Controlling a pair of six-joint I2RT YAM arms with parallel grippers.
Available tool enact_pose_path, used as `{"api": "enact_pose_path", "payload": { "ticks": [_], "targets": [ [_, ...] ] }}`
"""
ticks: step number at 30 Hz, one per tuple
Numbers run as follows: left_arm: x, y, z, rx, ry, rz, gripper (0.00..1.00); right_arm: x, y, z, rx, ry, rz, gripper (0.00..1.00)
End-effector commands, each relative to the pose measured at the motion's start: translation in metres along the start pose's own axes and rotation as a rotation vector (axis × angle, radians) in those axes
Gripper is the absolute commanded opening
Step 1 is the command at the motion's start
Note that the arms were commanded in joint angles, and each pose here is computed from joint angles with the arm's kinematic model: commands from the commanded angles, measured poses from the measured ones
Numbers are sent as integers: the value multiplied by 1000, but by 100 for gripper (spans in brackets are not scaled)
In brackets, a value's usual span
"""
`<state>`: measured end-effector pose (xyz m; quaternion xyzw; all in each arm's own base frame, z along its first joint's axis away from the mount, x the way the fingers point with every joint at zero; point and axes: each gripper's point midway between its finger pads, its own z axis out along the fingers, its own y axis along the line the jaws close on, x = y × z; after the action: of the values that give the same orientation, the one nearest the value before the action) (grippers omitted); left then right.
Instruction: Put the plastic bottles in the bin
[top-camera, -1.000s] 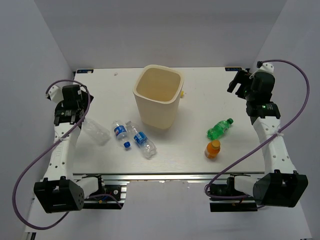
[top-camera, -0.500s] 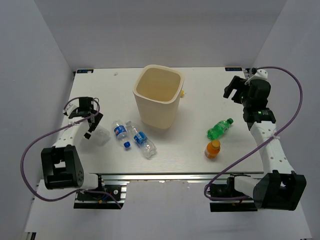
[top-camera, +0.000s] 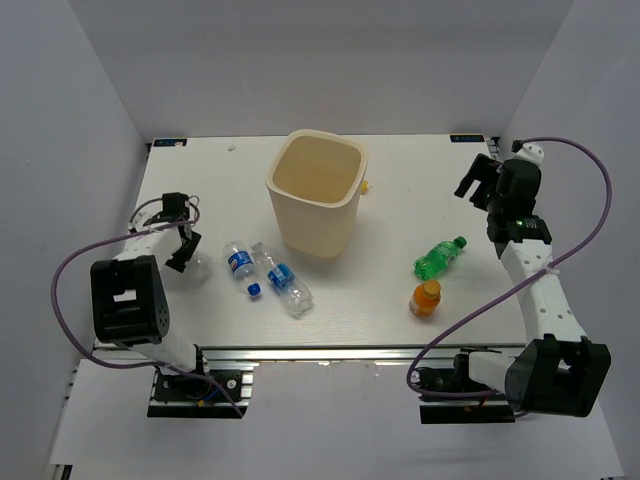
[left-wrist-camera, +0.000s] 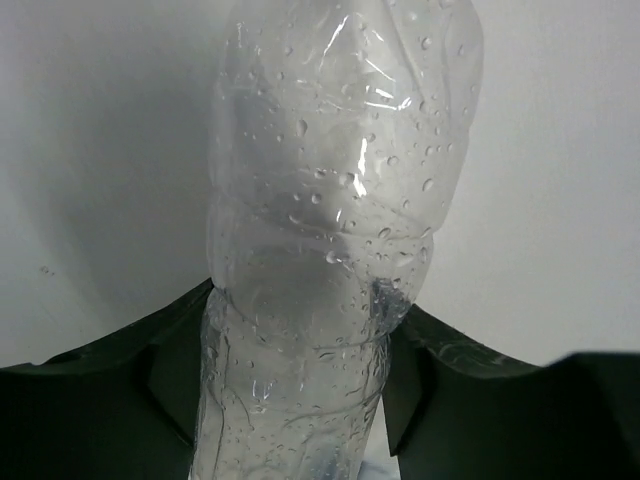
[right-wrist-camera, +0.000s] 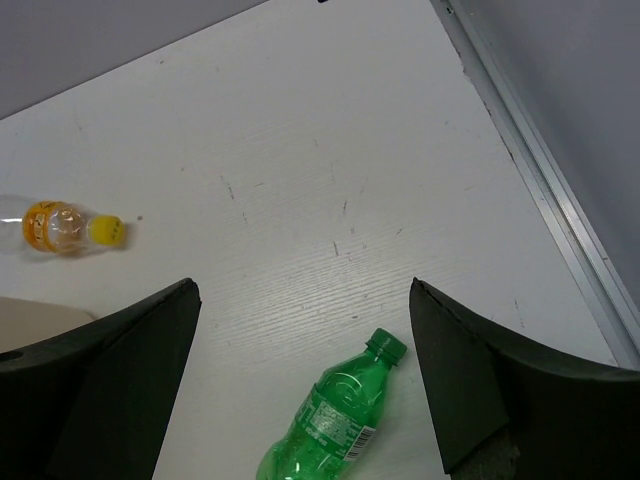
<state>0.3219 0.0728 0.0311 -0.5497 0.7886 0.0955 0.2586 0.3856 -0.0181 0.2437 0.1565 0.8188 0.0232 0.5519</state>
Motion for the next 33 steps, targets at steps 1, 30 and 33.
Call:
{"api": "enact_pose_path", "payload": {
  "ticks": [1, 30, 33],
  "targets": [
    [-82, -44, -58, 159, -222, -118, 55, -13, -9, -10, 41, -47, 37, 89],
    [121, -273, -422, 1472, -267, 1074, 54, 127, -56, -2, 249, 236, 367, 89],
    [120, -273, -418, 1457, -268, 1066, 61, 135, -60, -1, 277, 263, 380, 89]
  ]
}}
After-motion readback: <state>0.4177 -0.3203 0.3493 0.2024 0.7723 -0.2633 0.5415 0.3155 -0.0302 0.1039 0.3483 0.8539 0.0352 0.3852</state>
